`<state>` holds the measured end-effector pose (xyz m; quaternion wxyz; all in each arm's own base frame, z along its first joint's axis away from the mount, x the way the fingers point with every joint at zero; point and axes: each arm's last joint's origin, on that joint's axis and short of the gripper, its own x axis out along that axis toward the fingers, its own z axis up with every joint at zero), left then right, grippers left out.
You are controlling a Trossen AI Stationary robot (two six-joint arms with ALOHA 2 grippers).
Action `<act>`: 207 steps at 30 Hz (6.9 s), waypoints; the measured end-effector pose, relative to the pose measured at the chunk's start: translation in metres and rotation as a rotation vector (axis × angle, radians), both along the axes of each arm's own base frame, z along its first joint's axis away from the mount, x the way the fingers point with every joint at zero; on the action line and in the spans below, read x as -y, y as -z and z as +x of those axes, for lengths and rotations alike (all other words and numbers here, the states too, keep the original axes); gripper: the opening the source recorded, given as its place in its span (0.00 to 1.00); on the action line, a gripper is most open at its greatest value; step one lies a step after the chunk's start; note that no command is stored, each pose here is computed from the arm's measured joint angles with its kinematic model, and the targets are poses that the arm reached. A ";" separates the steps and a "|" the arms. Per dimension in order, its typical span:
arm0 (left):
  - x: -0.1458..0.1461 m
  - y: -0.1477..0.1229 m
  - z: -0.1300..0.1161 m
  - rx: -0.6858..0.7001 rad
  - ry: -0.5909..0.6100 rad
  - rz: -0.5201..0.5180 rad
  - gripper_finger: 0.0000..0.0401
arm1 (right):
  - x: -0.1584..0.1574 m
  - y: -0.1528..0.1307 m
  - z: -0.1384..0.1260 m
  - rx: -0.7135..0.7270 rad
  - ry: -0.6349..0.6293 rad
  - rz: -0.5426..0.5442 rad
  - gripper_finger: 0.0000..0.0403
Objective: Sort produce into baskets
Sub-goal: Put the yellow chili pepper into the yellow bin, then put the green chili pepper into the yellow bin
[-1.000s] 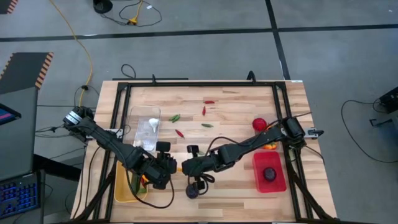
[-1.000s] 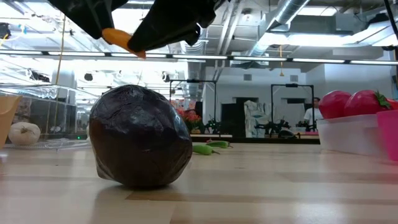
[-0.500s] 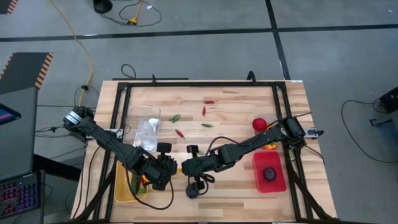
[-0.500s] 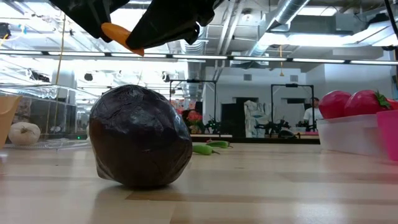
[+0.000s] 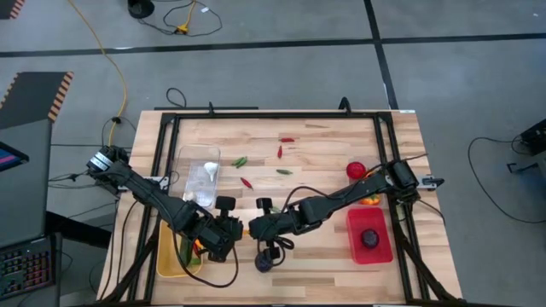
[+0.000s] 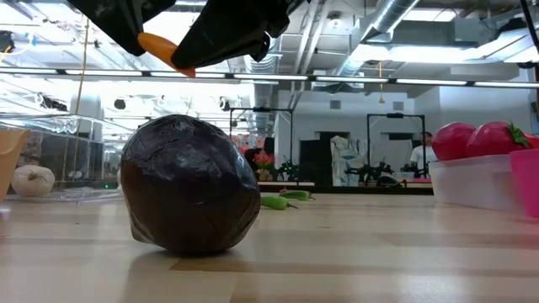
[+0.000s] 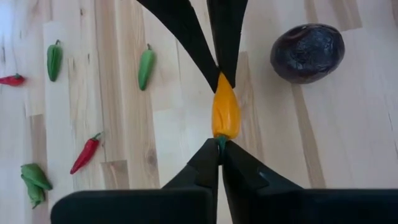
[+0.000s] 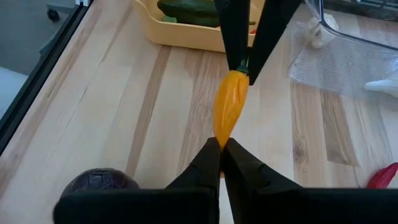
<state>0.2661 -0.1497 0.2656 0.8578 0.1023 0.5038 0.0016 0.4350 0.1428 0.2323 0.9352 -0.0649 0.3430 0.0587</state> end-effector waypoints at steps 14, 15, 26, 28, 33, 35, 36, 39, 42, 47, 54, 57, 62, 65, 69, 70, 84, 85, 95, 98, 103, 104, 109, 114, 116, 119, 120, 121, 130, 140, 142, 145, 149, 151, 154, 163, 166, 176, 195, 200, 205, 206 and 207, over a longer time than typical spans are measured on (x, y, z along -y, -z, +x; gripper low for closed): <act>0.000 0.000 0.001 0.006 0.000 -0.003 0.00 | 0.001 0.000 0.001 0.004 0.002 0.004 0.29; 0.000 0.000 0.000 0.004 0.001 -0.003 0.00 | 0.001 0.000 0.001 0.003 0.002 0.003 0.32; 0.000 0.004 -0.009 -0.170 0.066 -0.102 0.00 | 0.002 0.004 -0.003 -0.054 0.002 -0.017 0.49; -0.001 0.004 -0.015 -0.246 0.072 -0.110 0.00 | 0.002 0.005 -0.004 -0.065 0.002 -0.021 0.50; -0.007 -0.004 -0.029 -0.428 0.003 -0.128 0.00 | 0.003 0.006 -0.005 -0.080 0.002 -0.026 0.49; -0.009 -0.008 -0.034 -0.487 -0.042 -0.143 0.00 | 0.003 0.006 -0.005 -0.080 0.002 -0.027 0.49; -0.009 -0.008 -0.036 -0.514 -0.064 -0.155 0.00 | 0.003 0.006 -0.005 -0.080 0.003 -0.027 0.49; -0.011 -0.009 -0.043 -0.613 -0.140 -0.194 0.00 | 0.004 0.006 -0.005 -0.084 0.003 -0.028 0.49; -0.011 -0.009 -0.048 -0.695 -0.234 -0.250 0.00 | 0.004 0.008 -0.006 -0.100 0.004 -0.033 0.49; -0.012 -0.009 -0.052 -0.731 -0.391 -0.260 0.00 | 0.008 0.011 -0.009 -0.149 0.044 -0.014 0.49; -0.012 -0.009 -0.052 -0.718 -0.422 -0.252 0.09 | 0.024 0.018 -0.015 -0.278 0.151 0.011 0.49; -0.013 -0.009 -0.052 -0.696 -0.435 -0.231 0.17 | 0.033 0.023 -0.019 -0.360 0.217 0.020 0.49; -0.014 -0.008 -0.050 -0.643 -0.428 -0.184 0.29 | 0.045 0.038 -0.025 -0.428 0.255 0.005 0.49; -0.014 -0.008 -0.049 -0.619 -0.424 -0.174 0.32 | 0.052 0.048 -0.028 -0.451 0.272 0.000 0.49; -0.014 -0.008 -0.047 -0.599 -0.421 -0.178 0.32 | 0.061 0.060 -0.032 -0.477 0.293 -0.005 0.49; -0.013 -0.008 -0.047 -0.592 -0.420 -0.177 0.32 | 0.062 0.062 -0.032 -0.472 0.296 -0.002 0.49; -0.013 -0.008 -0.046 -0.583 -0.419 -0.176 0.32 | 0.074 0.074 -0.028 -0.404 0.317 0.027 0.49; -0.013 -0.008 -0.046 -0.583 -0.419 -0.176 0.32 | 0.074 0.073 -0.028 -0.403 0.314 0.025 0.49; -0.013 -0.008 -0.046 -0.583 -0.418 -0.176 0.32 | 0.074 0.083 -0.032 -0.395 0.311 0.026 0.45; -0.013 -0.008 -0.046 -0.583 -0.418 -0.176 0.32 | 0.075 0.087 -0.033 -0.397 0.311 0.027 0.43; -0.013 -0.008 -0.046 -0.583 -0.417 -0.176 0.32 | 0.075 0.089 -0.035 -0.402 0.312 0.027 0.40; -0.013 -0.008 -0.046 -0.583 -0.417 -0.176 0.32 | 0.075 0.088 -0.034 -0.398 0.313 0.028 0.39; -0.013 -0.008 -0.046 -0.583 -0.417 -0.176 0.32 | 0.075 0.088 -0.035 -0.402 0.313 0.027 0.31; -0.013 -0.008 -0.046 -0.583 -0.417 -0.176 0.32 | 0.075 0.088 -0.035 -0.402 0.312 0.027 0.23; -0.013 -0.008 -0.046 -0.583 -0.417 -0.176 0.32 | 0.075 0.088 -0.035 -0.401 0.312 0.028 0.21; -0.013 -0.008 -0.046 -0.582 -0.418 -0.175 0.32 | 0.075 0.088 -0.035 -0.401 0.311 0.027 0.19; -0.013 -0.008 -0.046 -0.577 -0.418 -0.170 0.32 | 0.075 0.088 -0.035 -0.401 0.311 0.027 0.18; -0.014 -0.008 -0.046 -0.569 -0.419 -0.164 0.32 | 0.075 0.088 -0.035 -0.401 0.311 0.027 0.18; -0.011 -0.007 -0.035 -0.415 -0.300 -0.111 0.32 | 0.073 0.084 -0.031 -0.384 0.299 0.043 0.18; -0.004 -0.011 -0.013 -0.148 -0.119 -0.055 0.32 | 0.063 0.054 -0.008 -0.232 0.218 0.169 0.18; -0.003 -0.012 -0.011 -0.120 -0.109 -0.055 0.32 | 0.061 0.048 -0.005 -0.198 0.210 0.179 0.18; -0.002 -0.013 -0.009 -0.095 -0.110 -0.053 0.32 | 0.057 0.039 0.001 -0.129 0.194 0.200 0.18; -0.002 -0.013 -0.009 -0.092 -0.110 -0.055 0.32 | 0.050 0.029 0.008 -0.030 0.168 0.229 0.18; -0.002 -0.013 -0.009 -0.092 -0.110 -0.054 0.32 | 0.046 0.024 0.010 0.009 0.152 0.237 0.18; -0.003 -0.013 -0.008 -0.079 -0.118 -0.037 0.32 | 0.042 0.018 0.013 0.057 0.137 0.252 0.18; -0.004 -0.014 -0.007 -0.039 -0.141 0.019 0.32 | 0.030 0.012 0.014 0.128 0.102 0.275 0.18; -0.004 -0.014 -0.007 -0.039 -0.141 0.019 0.32 | 0.027 0.010 0.015 0.151 0.093 0.283 0.18; -0.004 -0.013 -0.008 -0.056 -0.132 -0.003 0.32 | 0.027 0.006 0.017 0.188 0.089 0.295 0.18; -0.004 -0.013 -0.008 -0.060 -0.130 -0.006 0.13 | 0.027 0.005 0.018 0.203 0.089 0.302 0.18; -0.004 -0.013 -0.008 -0.060 -0.130 -0.005 0.13 | 0.027 0.005 0.018 0.204 0.090 0.302 0.20; -0.004 -0.013 -0.008 -0.057 -0.131 -0.004 0.14 | 0.027 0.004 0.018 0.210 0.091 0.306 0.30; -0.004 -0.013 -0.008 -0.057 -0.131 -0.004 0.14 | 0.027 0.004 0.018 0.209 0.091 0.306 0.33; -0.004 -0.013 -0.008 -0.058 -0.131 -0.005 0.14 | 0.027 0.005 0.018 0.207 0.092 0.305 0.35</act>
